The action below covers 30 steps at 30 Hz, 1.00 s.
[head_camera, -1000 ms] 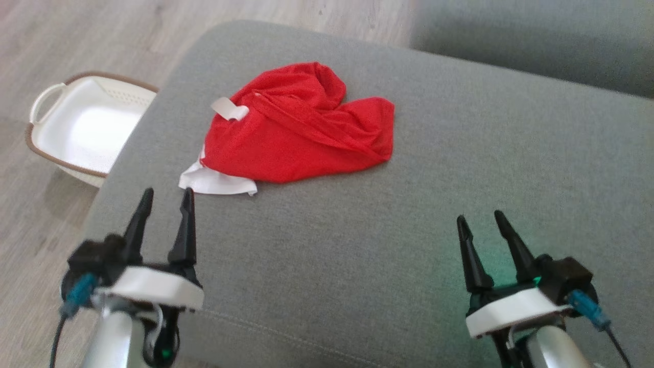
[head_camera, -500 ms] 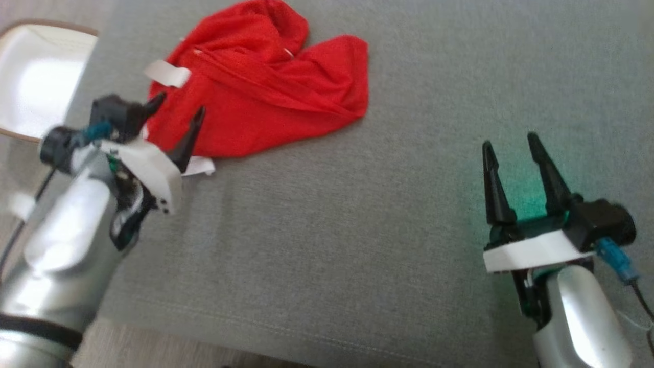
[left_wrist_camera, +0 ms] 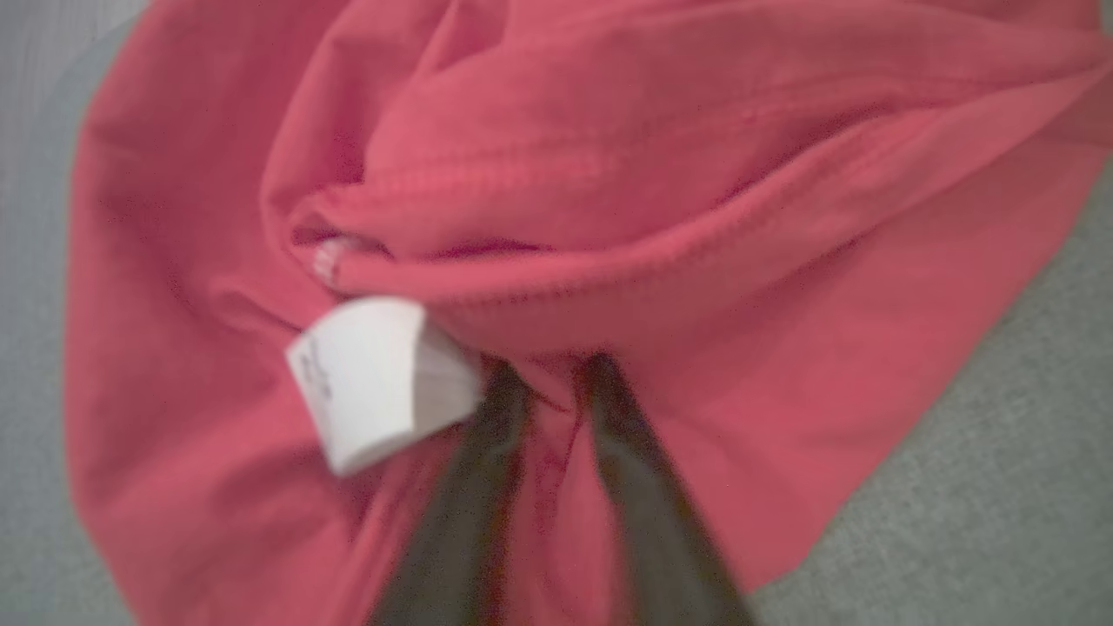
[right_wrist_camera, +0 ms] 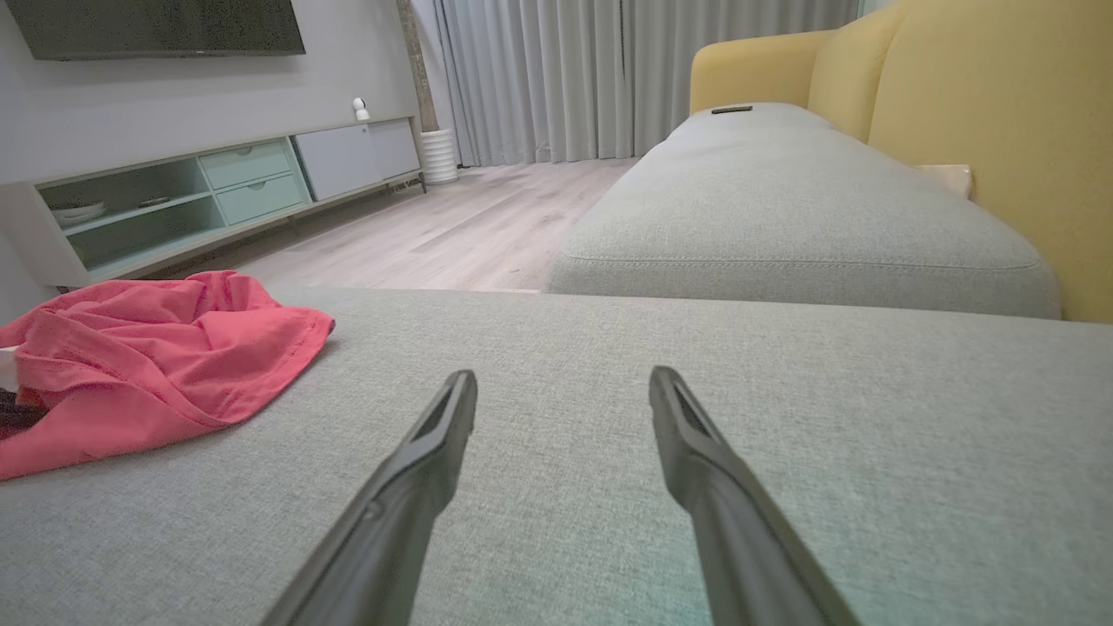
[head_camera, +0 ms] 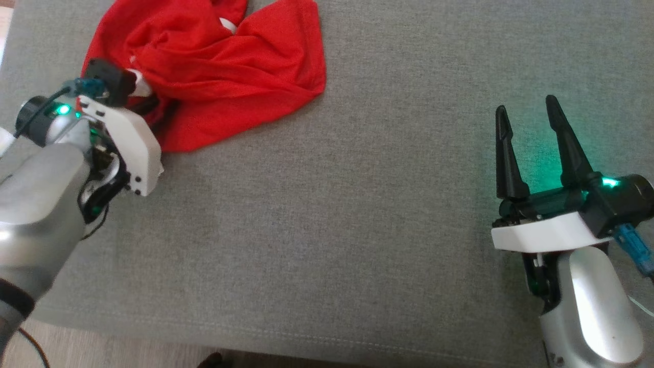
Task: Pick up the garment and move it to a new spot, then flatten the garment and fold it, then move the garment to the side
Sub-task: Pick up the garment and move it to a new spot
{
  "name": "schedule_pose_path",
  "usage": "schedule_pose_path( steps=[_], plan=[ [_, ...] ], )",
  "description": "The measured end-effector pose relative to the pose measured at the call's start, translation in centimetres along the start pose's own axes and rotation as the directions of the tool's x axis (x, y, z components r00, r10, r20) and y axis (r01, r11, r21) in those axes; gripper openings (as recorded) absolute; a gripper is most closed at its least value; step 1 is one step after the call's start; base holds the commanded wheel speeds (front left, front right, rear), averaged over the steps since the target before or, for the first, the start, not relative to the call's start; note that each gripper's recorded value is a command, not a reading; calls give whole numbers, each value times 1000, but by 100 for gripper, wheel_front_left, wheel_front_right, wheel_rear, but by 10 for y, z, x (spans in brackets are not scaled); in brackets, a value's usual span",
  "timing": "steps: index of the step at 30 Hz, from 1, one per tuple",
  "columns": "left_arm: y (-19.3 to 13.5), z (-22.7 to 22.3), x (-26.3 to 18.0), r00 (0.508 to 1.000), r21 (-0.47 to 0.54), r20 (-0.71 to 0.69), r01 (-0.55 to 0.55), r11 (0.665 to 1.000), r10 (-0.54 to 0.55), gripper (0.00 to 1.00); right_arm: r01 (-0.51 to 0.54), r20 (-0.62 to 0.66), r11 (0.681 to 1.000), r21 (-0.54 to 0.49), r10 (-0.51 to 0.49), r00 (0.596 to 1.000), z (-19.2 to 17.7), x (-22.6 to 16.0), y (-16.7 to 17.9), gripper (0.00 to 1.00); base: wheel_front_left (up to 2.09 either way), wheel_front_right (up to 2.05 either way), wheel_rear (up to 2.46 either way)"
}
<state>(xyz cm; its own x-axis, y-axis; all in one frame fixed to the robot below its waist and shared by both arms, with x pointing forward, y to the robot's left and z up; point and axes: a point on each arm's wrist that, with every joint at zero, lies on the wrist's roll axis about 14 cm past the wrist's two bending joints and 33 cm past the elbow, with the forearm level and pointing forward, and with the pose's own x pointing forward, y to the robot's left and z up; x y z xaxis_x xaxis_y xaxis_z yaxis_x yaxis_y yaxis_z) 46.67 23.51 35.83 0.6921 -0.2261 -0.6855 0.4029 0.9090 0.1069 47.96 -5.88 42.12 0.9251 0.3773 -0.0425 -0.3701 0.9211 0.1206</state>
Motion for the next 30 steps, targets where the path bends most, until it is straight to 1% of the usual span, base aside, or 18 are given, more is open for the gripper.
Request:
schedule_pose_path(
  steps=[3,6,9,14,17,21,24,27,30],
  plan=[
    [3,7,-1,999,9,36,5,1000,-5,0,7,1,1000,-3,-7,1000,1,-1,-2,100,0,0,0],
    [6,20,-8,993,11,121,-1,1000,0,0,8,9,1000,-8,-8,1000,6,-3,-2,100,0,0,0],
    [13,40,-18,975,31,220,-27,999,19,0,9,20,1000,-13,-9,1000,14,-5,-1,100,0,0,0],
    [26,89,-42,931,77,362,-80,994,47,0,15,51,1000,-8,-15,999,31,-12,0,100,0,0,0],
    [21,122,-60,887,94,458,-101,990,47,0,19,67,1000,-5,-18,998,41,-19,2,100,0,0,0],
    [-1,161,-80,823,123,568,-87,989,2,0,28,75,1000,4,-28,997,49,-32,3,100,0,0,0],
    [-26,166,-78,807,135,589,-52,989,-38,0,36,89,999,5,-37,995,56,-40,1,100,0,0,0],
    [-62,173,-70,789,137,607,12,991,-93,0,61,104,998,2,-61,993,64,-49,-5,100,0,0,0],
    [-99,194,-64,753,148,640,72,986,-151,0,95,115,995,-6,-93,989,69,-59,-15,100,0,0,0]
  ],
)
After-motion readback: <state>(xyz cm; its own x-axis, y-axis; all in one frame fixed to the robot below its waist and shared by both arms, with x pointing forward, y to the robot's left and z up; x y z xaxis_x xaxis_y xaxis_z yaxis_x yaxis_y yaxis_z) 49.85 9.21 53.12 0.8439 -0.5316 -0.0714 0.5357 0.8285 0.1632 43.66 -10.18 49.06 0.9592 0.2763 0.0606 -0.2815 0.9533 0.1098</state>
